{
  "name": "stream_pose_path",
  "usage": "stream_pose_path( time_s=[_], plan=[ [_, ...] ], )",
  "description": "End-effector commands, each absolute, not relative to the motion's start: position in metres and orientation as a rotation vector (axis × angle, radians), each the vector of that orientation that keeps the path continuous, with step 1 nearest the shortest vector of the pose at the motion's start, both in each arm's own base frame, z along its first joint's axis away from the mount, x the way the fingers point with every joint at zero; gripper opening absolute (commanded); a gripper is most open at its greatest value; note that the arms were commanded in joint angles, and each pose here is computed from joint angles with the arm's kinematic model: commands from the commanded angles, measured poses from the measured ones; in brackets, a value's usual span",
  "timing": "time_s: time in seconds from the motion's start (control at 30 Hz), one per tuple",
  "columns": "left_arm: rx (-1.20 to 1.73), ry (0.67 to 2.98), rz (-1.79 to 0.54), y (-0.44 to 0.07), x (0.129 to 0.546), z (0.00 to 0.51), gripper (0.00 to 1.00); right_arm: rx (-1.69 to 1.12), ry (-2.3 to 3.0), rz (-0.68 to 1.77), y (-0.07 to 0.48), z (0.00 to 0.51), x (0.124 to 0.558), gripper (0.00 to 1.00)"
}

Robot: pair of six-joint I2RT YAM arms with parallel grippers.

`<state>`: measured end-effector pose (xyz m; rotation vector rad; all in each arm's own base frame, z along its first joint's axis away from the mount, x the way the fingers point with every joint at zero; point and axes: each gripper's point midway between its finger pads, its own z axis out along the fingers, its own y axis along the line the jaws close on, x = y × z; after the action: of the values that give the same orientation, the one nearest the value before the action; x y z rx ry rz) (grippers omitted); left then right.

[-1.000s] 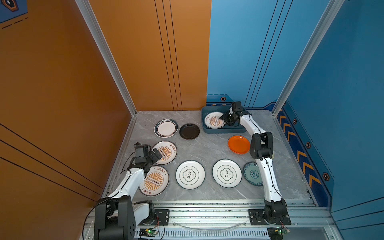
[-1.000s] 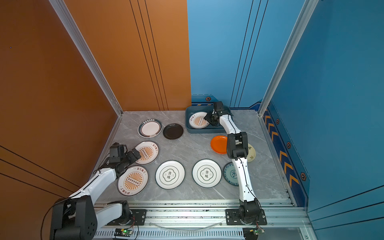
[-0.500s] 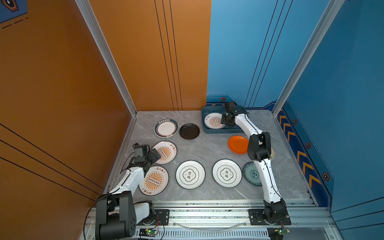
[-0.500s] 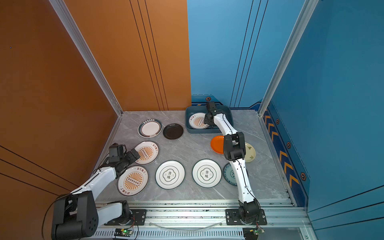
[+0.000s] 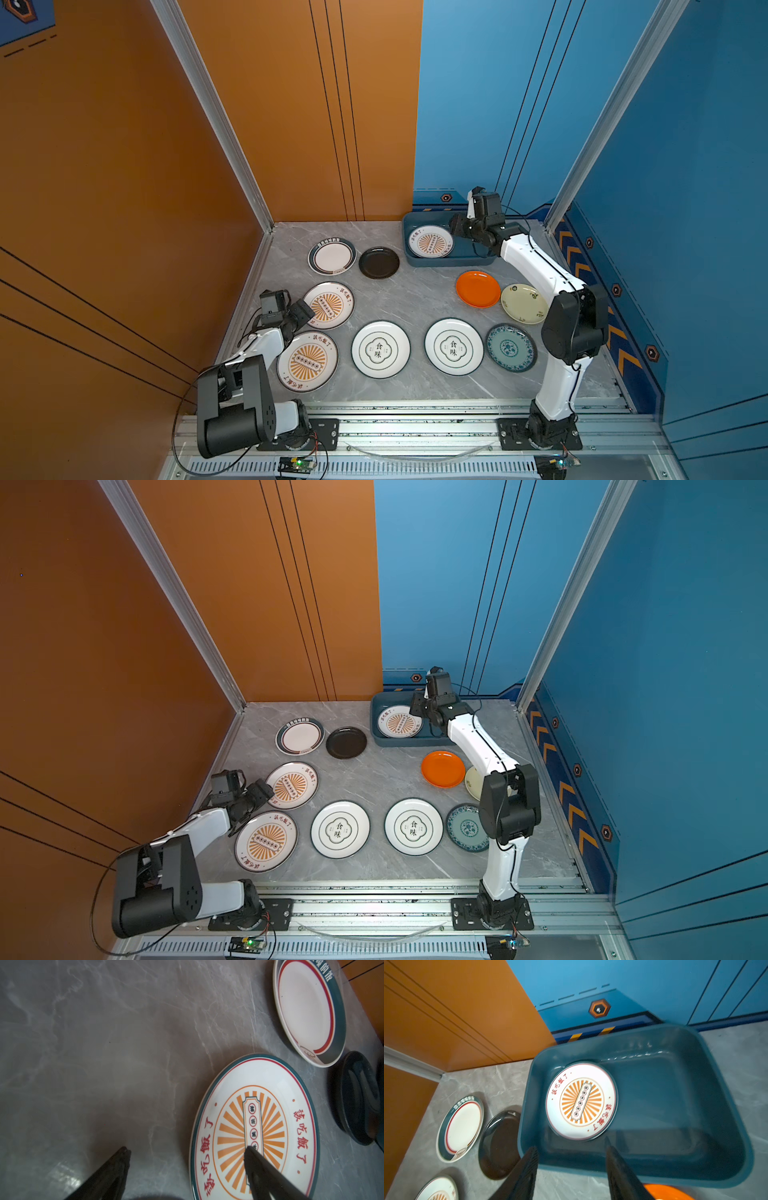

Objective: Place the plates into the plastic bin on the countertop

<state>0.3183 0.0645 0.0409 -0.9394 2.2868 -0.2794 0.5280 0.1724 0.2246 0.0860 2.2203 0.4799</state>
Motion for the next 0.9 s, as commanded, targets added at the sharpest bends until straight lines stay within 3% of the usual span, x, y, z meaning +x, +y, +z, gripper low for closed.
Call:
stream_pose_path(
  time_s=[0.0, 0.17, 0.37, 0.87],
  plan=[
    [-0.932, 2.262, -0.362, 0.062, 0.33, 0.047, 0.82, 0.02, 2.271, 0.752, 0.21, 0.199, 0.505, 0.54],
    [-0.94, 2.254, -0.373, 0.063, 0.332, 0.046, 0.8, -0.073, 2.338, 0.989, 0.26, 0.172, 0.472, 0.54],
    [-0.934, 2.233, -0.402, 0.063, 0.337, 0.048, 0.72, -0.162, 2.394, 1.053, 0.305, 0.15, 0.444, 0.54],
    [-0.899, 2.253, -0.553, 0.051, 0.358, 0.039, 0.4, -0.097, 2.428, 1.082, 0.307, 0.129, 0.433, 0.54]
  ],
)
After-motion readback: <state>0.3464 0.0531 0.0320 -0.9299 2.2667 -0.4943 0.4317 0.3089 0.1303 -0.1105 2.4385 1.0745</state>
